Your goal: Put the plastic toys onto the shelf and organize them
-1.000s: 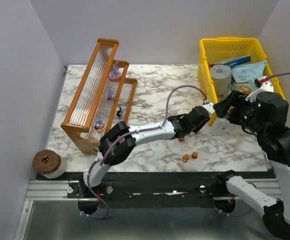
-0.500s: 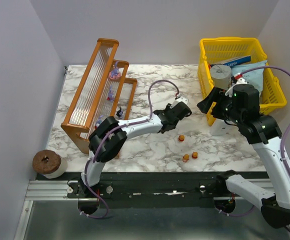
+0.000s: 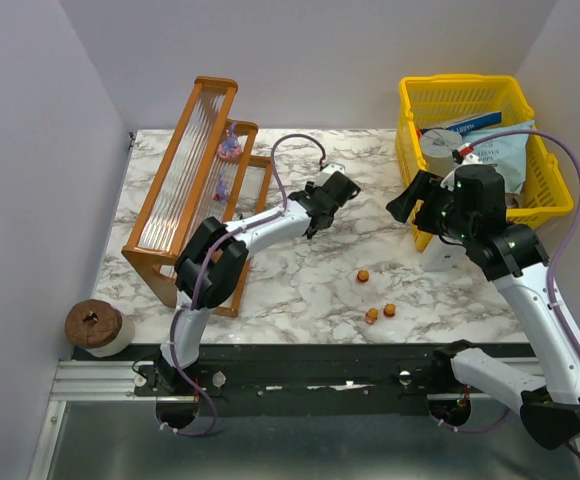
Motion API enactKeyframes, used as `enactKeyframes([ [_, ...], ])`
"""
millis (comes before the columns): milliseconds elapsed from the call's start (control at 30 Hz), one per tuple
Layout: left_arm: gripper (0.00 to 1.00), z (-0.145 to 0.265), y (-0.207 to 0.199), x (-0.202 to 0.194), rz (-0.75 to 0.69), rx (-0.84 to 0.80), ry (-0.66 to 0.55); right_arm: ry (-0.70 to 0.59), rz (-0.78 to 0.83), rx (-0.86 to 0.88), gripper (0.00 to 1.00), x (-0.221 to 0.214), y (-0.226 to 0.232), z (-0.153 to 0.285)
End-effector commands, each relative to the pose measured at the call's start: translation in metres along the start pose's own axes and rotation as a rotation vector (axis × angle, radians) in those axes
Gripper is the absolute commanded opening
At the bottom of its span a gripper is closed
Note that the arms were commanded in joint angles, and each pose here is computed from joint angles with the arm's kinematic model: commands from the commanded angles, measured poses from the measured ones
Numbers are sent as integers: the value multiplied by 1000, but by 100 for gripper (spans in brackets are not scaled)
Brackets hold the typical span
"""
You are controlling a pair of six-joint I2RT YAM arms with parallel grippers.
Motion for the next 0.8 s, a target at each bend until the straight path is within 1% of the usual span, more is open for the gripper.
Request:
enactKeyframes([
  [0,0,-18,22,25,43,98,-35,-59,14,-1,81,6,-2,-2],
  [33,0,-22,26,30,52,108,-41,-78,18,8,81,8,-1,-1],
  [67,0,-29,29,31,56,123,-33,-74,20,6,81,6,-2,-3],
  [100,0,-33,37,42,75,144,-42,-76,23,10,81,5,-2,-3],
  [167,0,-42,43,44,72,179,-38,-76,26,4,81,4,-3,-3],
  [200,0,-44,50,53,85,195,-50,-74,27,1,81,3,-4,-4],
  [300,0,-51,61,61,89,238,-64,-64,31,1,81,1,-4,-6],
  [333,0,-55,71,64,100,260,-66,-61,31,1,81,1,-4,-7],
  [433,0,-63,86,70,119,289,-68,-48,39,-4,81,0,-5,-11],
  [567,0,-67,100,77,95,337,-94,-35,46,-10,81,1,-5,-16],
  [767,0,-74,112,80,91,386,-103,-23,51,-6,81,1,-4,-20],
])
Point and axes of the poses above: each gripper's point midway between its finger pads, its own z axis back along the fingers, its own y axis along the line the jaws close on, x = y × z, the point moved 6 cm from there along z, back along the fingers, and after that the axes turned 11 degrees about z, right-handed, at the moved point
